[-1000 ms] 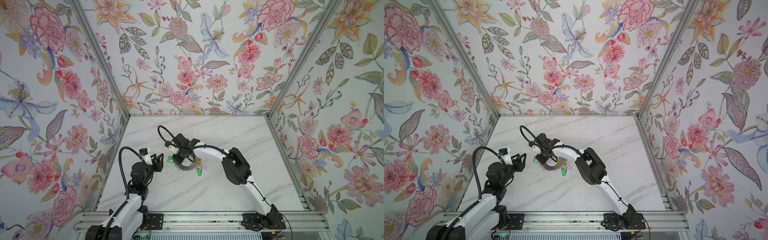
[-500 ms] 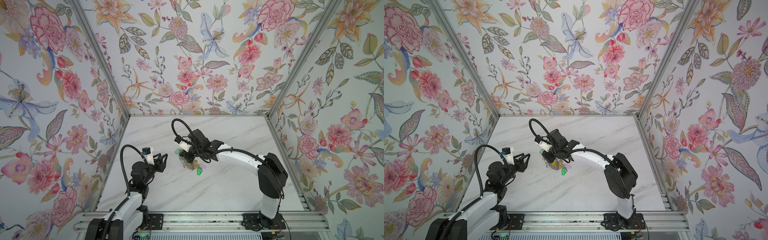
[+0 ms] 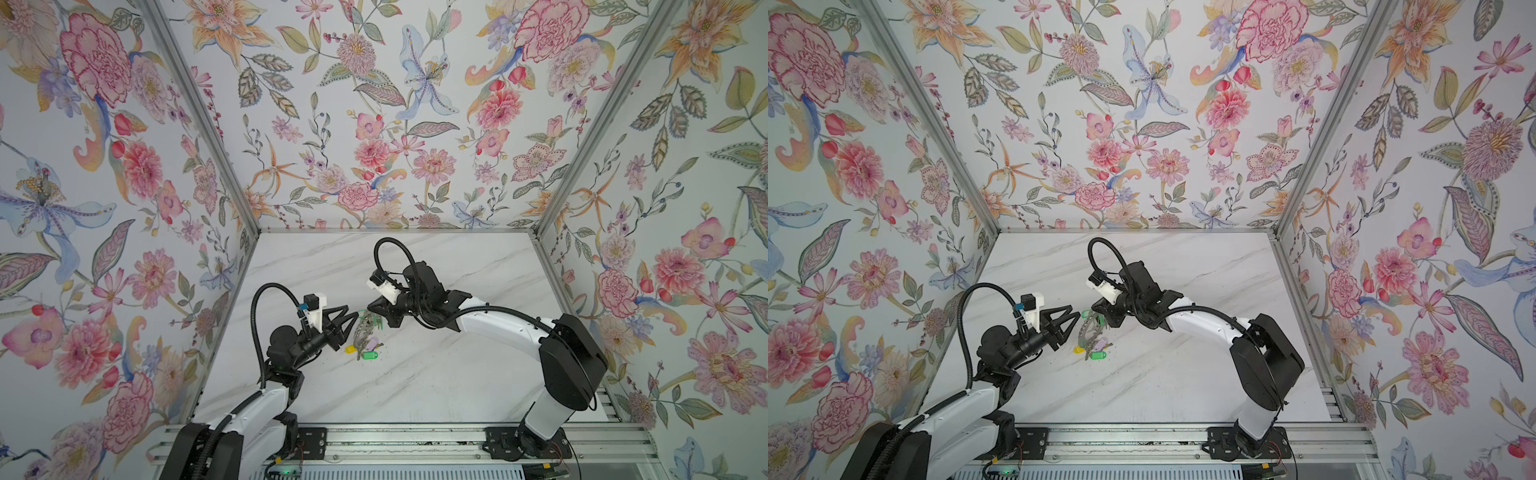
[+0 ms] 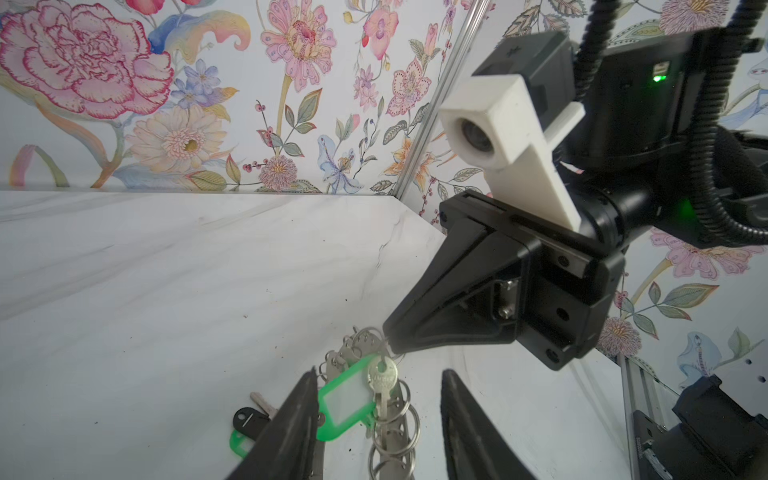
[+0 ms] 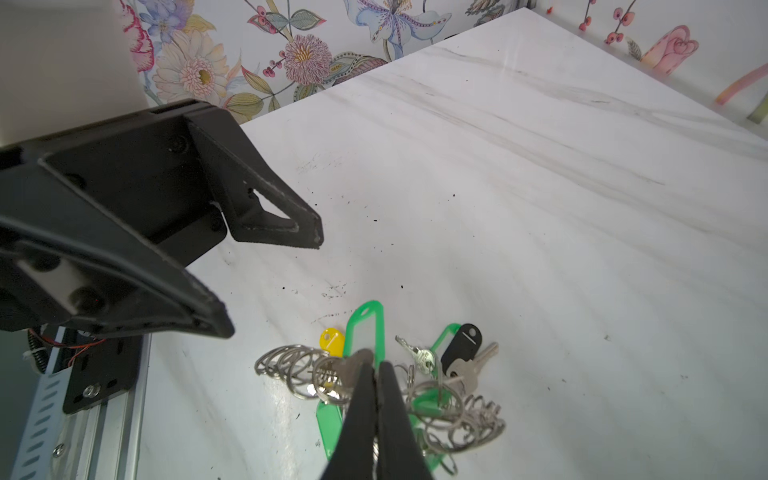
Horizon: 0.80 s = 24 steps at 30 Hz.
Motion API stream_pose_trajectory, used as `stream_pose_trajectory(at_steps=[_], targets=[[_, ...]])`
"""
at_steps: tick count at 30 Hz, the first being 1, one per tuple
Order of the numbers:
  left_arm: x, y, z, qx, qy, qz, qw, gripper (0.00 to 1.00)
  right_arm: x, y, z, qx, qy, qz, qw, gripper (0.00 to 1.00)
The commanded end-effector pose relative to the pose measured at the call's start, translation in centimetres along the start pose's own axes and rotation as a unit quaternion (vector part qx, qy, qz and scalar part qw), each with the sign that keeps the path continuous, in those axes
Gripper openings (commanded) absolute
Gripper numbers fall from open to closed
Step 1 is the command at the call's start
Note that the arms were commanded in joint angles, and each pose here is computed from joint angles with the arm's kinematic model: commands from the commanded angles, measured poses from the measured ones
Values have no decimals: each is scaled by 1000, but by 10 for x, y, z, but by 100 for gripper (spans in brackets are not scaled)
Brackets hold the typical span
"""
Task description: Remove the keys from the keyring
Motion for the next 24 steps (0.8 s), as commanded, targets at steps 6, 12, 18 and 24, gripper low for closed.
stream_pose_trajectory(at_steps=[6, 12, 18, 24], targets=[[18, -4, -10, 13, 39, 10, 999, 49, -26, -32, 0, -8, -12, -94, 996, 0], [39, 4, -15, 5, 66, 34, 997, 48, -26, -32, 0, -1, -21, -105, 994, 0], [48, 5, -11, -6, 63, 32, 997, 35, -31, -34, -2, 0, -19, -109, 994, 0], [51, 6, -8, -11, 60, 29, 998, 14, -32, -35, 3, 7, -39, -110, 993, 0]])
Point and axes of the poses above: each gripper's point midway between its finger pads, its own x axis out along the fingers, its own z axis along the line the jaws close on, y = z × x, the point moved 5 cm from there along -x, back along the fingers, and after that the axes turned 9 degrees about -x, right-handed, at the moved point
